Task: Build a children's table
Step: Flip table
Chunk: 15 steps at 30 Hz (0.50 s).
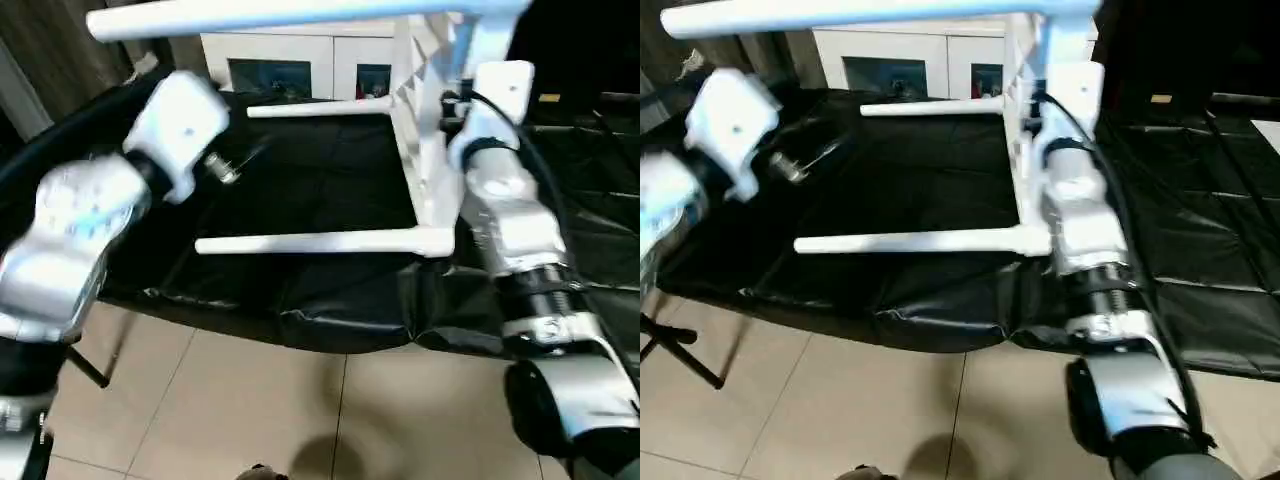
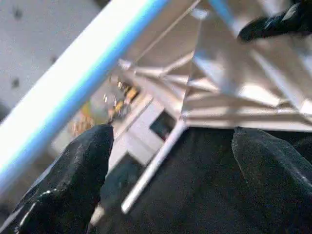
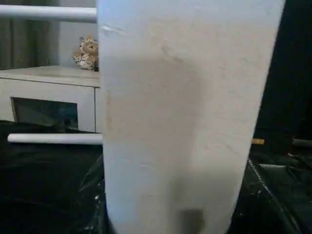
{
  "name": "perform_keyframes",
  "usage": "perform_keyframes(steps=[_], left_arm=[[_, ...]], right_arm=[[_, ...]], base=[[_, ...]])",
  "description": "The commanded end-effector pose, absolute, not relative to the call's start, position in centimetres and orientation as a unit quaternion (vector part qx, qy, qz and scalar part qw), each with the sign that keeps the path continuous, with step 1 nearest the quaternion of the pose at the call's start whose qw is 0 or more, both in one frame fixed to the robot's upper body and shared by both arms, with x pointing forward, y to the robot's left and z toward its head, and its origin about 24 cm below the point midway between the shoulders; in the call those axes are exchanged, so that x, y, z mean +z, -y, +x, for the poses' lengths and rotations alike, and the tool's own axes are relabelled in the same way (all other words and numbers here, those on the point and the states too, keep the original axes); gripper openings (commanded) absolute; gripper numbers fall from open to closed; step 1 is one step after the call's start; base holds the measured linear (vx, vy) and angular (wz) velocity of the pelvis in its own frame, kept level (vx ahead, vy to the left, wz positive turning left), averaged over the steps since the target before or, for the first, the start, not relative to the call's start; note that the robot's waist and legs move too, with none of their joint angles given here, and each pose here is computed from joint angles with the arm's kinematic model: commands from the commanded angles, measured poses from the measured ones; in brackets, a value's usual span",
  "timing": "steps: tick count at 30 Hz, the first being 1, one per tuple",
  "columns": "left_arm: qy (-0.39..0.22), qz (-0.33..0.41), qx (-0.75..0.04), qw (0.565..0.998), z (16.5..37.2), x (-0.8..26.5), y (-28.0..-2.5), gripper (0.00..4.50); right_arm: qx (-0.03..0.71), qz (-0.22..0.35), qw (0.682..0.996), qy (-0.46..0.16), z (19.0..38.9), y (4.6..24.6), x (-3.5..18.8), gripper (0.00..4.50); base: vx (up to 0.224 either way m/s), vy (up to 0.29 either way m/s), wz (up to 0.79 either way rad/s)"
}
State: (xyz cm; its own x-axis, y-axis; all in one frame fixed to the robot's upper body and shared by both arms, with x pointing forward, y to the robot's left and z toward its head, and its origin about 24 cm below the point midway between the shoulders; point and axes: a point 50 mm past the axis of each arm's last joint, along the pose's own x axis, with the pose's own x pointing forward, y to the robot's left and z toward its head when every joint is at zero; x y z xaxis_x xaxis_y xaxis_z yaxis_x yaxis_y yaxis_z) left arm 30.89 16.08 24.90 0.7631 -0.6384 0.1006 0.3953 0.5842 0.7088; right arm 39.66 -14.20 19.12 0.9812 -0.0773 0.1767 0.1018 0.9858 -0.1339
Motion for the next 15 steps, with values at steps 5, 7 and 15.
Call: perform_keyframes(steps=[5,7,15], left_arm=[[0.194,0.416,-0.360,0.812,30.3,25.1,-14.6,4.50],[0.215,0.429,-0.363,0.799,30.2,25.4,-14.2,4.50],[0.282,0.491,-0.273,0.778,31.6,27.9,-14.7,4.50]], right_arm=[[-0.016,-0.109,0.989,0.100,39.5,13.7,18.0,2.75],[-0.002,-0.120,0.986,0.120,39.1,13.7,17.8,2.96],[0.026,-0.149,0.963,0.224,37.2,14.1,17.9,3.65]], base=[[0.000,0.000,0.00],[0.000,0.000,0.00],[0.000,0.000,0.00]])
